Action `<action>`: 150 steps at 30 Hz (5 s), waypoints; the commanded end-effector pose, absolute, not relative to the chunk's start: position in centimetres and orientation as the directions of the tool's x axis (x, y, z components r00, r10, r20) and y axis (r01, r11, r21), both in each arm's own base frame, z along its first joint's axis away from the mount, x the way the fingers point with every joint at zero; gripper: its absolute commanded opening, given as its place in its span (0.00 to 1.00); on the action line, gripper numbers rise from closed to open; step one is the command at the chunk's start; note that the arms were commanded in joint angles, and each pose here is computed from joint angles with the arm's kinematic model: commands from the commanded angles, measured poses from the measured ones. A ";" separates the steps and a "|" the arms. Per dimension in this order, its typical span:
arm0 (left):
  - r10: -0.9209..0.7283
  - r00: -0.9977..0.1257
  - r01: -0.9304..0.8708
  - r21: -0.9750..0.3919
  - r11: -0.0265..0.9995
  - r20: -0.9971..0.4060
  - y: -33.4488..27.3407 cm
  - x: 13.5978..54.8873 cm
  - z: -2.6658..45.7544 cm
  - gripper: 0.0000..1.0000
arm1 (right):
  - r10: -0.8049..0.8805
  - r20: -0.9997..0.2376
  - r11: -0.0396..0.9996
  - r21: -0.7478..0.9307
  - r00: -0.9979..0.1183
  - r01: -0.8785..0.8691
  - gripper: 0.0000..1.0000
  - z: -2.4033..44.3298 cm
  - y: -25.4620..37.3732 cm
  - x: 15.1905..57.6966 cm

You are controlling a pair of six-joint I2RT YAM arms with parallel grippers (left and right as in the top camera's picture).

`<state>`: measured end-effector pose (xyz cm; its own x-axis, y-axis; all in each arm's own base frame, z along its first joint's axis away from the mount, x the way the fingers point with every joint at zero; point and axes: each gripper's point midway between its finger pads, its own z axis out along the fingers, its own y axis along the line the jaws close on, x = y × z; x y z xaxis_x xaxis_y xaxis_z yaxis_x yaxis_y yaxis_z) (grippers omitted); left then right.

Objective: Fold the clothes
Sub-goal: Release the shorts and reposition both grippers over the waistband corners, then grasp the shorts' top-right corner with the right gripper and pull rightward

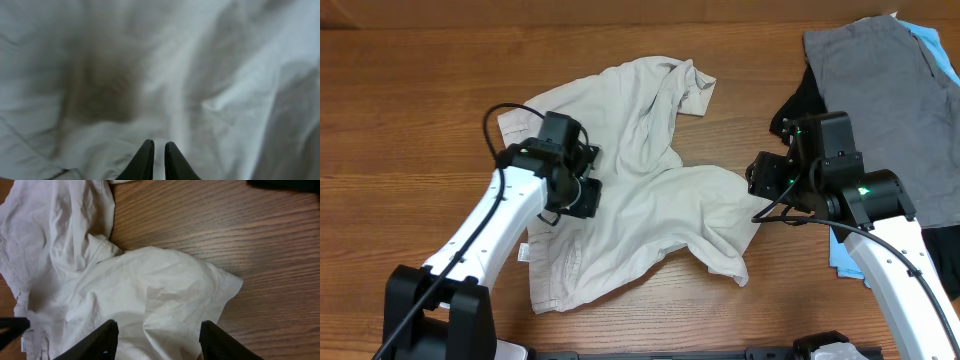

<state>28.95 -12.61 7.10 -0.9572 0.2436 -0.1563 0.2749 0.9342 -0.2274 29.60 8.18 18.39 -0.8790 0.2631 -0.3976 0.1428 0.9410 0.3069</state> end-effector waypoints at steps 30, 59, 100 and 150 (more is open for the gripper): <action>0.294 -0.937 0.335 -0.239 0.911 -0.190 -18.8 28.6 9.7 0.24 | 0.266 -0.580 0.905 0.425 -0.770 -0.008 0.60 23.7 9.7 34.7; -0.083 -0.903 -0.001 -0.189 0.982 -0.423 -4.2 39.9 15.5 0.64 | 0.236 -0.590 0.896 0.439 -0.772 -0.062 0.62 18.2 13.5 52.5; -0.076 -0.946 -0.055 -0.077 0.996 -0.314 -2.2 39.5 11.2 0.64 | 0.256 -0.504 0.954 0.269 -0.825 0.131 0.06 3.8 15.8 54.2; -0.075 -0.929 -0.069 -0.029 0.997 -0.362 -1.1 40.6 11.6 0.62 | -0.036 -0.522 0.988 0.110 -0.852 -0.109 0.72 2.7 10.7 58.5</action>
